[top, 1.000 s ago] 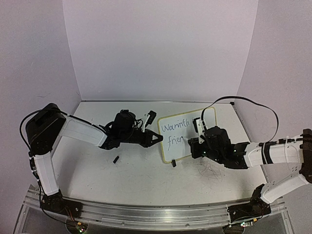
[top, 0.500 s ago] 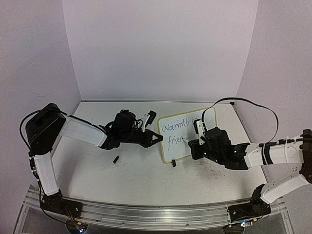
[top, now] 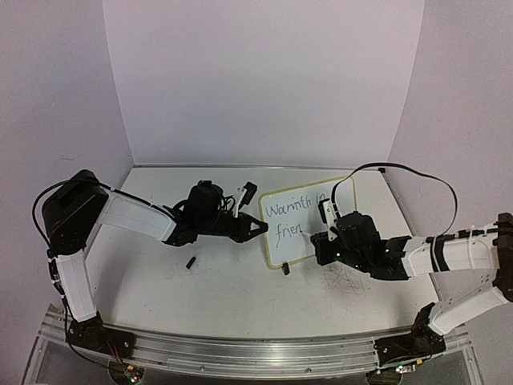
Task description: Write a sentence on the whiteboard
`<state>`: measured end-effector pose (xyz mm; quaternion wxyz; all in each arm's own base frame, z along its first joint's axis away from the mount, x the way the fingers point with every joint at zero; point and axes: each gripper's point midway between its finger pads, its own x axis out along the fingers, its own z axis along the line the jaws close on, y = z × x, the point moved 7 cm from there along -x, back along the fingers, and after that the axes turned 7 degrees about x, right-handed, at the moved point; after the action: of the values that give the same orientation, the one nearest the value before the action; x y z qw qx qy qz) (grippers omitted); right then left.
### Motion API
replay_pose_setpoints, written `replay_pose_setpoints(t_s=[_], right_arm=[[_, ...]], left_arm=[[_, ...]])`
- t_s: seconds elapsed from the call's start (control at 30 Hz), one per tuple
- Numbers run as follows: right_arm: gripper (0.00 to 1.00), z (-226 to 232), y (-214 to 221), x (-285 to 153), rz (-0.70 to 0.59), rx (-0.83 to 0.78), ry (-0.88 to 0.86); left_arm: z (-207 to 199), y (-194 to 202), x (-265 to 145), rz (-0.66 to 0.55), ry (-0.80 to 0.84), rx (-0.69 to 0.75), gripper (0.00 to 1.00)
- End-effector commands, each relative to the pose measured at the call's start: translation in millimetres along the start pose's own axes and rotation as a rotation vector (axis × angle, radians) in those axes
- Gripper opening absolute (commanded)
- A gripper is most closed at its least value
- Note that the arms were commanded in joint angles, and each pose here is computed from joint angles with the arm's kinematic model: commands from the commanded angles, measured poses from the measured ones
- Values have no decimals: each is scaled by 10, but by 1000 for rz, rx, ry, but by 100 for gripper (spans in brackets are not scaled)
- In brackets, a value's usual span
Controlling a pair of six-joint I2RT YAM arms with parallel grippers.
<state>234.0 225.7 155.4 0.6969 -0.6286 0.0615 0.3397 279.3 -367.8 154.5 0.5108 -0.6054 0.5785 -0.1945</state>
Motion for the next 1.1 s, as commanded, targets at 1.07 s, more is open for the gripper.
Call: replay_pose_setpoints(t_s=[1.07], right_arm=[[0, -62, -298, 0, -95, 23, -7]], left_arm=[[10, 291, 18, 133, -22, -9, 0]])
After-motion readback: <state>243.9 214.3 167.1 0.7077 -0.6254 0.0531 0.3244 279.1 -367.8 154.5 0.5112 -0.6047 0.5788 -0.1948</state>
